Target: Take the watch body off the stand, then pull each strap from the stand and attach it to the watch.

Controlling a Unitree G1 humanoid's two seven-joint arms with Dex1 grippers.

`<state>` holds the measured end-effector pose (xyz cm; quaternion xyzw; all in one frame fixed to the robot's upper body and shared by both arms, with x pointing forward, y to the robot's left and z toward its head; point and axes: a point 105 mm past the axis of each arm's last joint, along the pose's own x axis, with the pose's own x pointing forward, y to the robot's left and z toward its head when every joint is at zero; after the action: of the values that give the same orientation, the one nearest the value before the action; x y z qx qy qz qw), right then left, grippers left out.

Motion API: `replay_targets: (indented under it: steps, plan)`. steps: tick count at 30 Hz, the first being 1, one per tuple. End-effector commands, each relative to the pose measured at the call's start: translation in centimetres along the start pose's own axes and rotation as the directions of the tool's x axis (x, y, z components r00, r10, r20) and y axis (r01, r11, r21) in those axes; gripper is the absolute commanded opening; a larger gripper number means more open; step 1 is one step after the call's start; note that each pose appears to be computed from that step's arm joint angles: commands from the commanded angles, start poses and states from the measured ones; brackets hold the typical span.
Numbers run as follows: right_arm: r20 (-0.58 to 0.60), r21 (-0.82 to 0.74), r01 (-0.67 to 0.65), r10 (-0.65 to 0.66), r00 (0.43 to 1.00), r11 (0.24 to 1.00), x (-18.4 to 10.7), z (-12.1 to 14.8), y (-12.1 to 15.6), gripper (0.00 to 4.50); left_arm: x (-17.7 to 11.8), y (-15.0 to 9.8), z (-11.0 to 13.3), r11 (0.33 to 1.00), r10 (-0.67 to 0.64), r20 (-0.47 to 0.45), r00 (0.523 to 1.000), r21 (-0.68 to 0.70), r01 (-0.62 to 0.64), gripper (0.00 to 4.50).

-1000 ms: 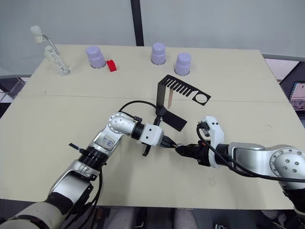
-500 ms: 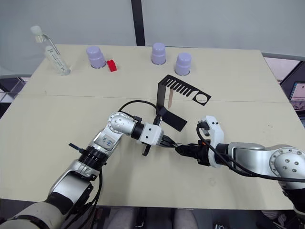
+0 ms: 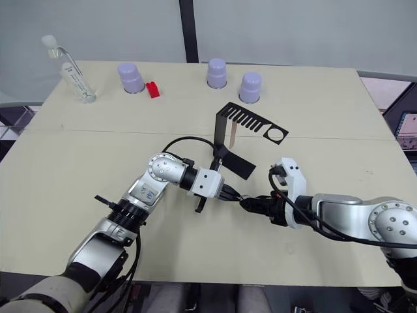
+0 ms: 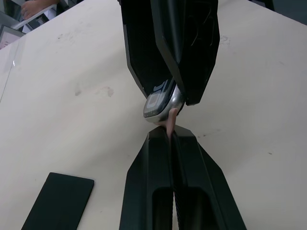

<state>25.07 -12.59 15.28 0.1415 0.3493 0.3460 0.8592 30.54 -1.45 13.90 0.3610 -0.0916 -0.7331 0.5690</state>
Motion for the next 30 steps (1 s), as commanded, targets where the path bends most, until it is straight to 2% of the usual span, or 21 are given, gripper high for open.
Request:
replay_targets:
  steps: [1, 16, 18, 20, 22, 26, 30]
  plan:
    - [-0.005, -0.039, -0.149, 0.148, 0.989, 0.988, 0.3, -0.2, 3.3, 1.58, 2.0, 1.2, 3.8, 0.993, 0.0, 0.112, 0.994, 0.12, -0.013, 0.0]
    - [0.002, -0.038, -0.073, 0.073, 0.997, 0.997, -0.2, 0.1, 1.9, 1.58, 1.1, 1.0, 3.5, 0.996, -0.005, 0.095, 0.995, 0.094, -0.004, 0.0]
    - [0.022, -0.079, -0.062, 0.064, 0.998, 0.995, -0.4, 0.5, 2.0, 1.58, -0.4, 0.2, 3.2, 0.998, -0.05, 0.099, 0.994, 0.046, 0.045, 0.65]
    - [0.049, -0.124, -0.048, 0.055, 0.997, 0.991, -0.8, 0.9, 2.0, 1.58, -2.4, 0.1, 2.9, 0.999, -0.041, 0.086, 0.995, -0.009, 0.042, 1.4]
    - [0.057, -0.214, -0.017, 0.03, 0.998, 0.977, -1.2, 1.0, 1.8, 1.58, -4.5, 0.0, 2.7, 0.995, -0.038, 0.087, 0.996, -0.091, 0.045, 2.41]
    - [0.055, -0.435, -0.001, 0.028, 0.998, 0.9, -2.1, 0.4, 2.2, 1.58, -9.0, -1.5, 4.0, 0.96, -0.105, 0.161, 0.981, -0.241, 0.142, 4.46]
    - [0.076, -0.67, -0.021, 0.097, 0.992, 0.742, -2.6, 0.4, 3.2, 1.58, -10.6, -1.8, 4.9, 0.941, -0.105, 0.179, 0.978, -0.3, 0.156, 4.48]
